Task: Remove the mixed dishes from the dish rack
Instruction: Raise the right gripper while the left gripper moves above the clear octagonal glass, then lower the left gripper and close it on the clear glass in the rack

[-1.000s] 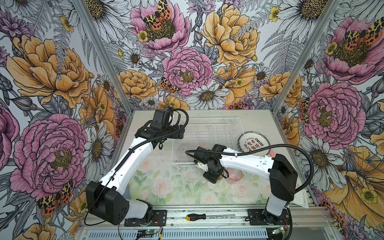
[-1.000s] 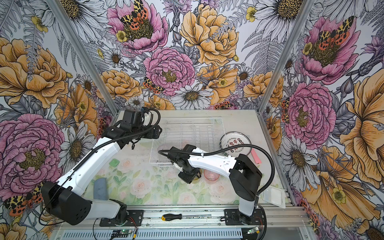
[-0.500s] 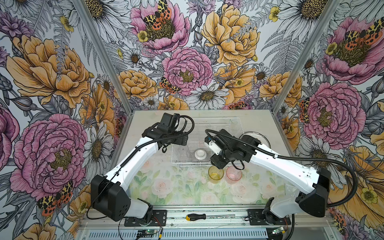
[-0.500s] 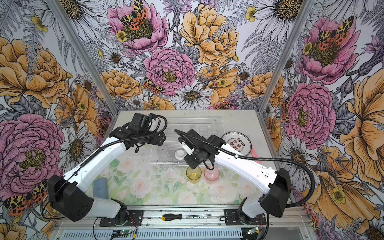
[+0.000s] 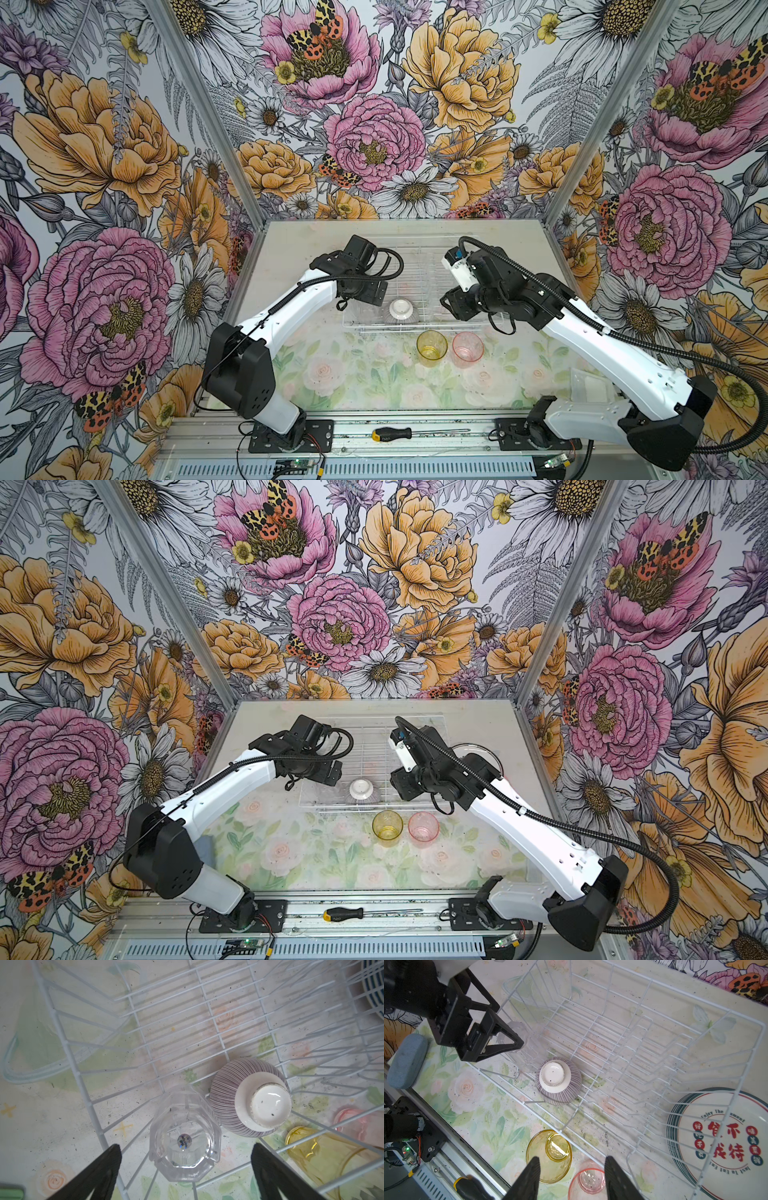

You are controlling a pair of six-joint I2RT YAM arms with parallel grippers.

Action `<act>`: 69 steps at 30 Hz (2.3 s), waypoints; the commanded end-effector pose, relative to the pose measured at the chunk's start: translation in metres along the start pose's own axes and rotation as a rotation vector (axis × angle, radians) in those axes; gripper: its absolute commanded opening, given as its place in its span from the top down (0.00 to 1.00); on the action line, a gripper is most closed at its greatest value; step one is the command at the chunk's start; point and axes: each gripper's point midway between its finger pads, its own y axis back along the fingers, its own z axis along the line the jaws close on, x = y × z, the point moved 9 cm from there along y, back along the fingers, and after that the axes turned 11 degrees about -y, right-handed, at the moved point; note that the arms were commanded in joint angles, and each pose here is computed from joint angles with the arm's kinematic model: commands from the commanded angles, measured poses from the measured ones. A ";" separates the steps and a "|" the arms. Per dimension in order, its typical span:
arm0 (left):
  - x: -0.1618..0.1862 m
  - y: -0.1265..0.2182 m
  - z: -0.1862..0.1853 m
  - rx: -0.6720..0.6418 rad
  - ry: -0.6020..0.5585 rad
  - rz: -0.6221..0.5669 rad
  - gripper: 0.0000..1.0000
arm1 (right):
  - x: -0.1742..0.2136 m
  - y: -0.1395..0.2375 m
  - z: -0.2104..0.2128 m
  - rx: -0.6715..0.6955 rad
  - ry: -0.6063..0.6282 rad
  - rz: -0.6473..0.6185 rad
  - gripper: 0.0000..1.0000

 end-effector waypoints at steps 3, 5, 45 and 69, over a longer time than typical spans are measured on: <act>0.007 -0.009 -0.001 -0.033 0.009 0.055 0.01 | -0.003 0.007 -0.002 -0.031 -0.026 -0.053 0.47; 0.009 -0.013 -0.001 -0.033 0.008 0.075 0.01 | -0.002 0.005 -0.002 -0.033 -0.028 -0.052 0.48; 0.005 -0.047 -0.004 -0.036 -0.043 0.187 0.40 | 0.008 0.007 -0.014 -0.039 -0.069 -0.072 0.47; -0.001 -0.018 0.008 0.026 0.006 0.097 0.68 | 0.006 -0.003 -0.009 -0.114 -0.087 -0.075 0.47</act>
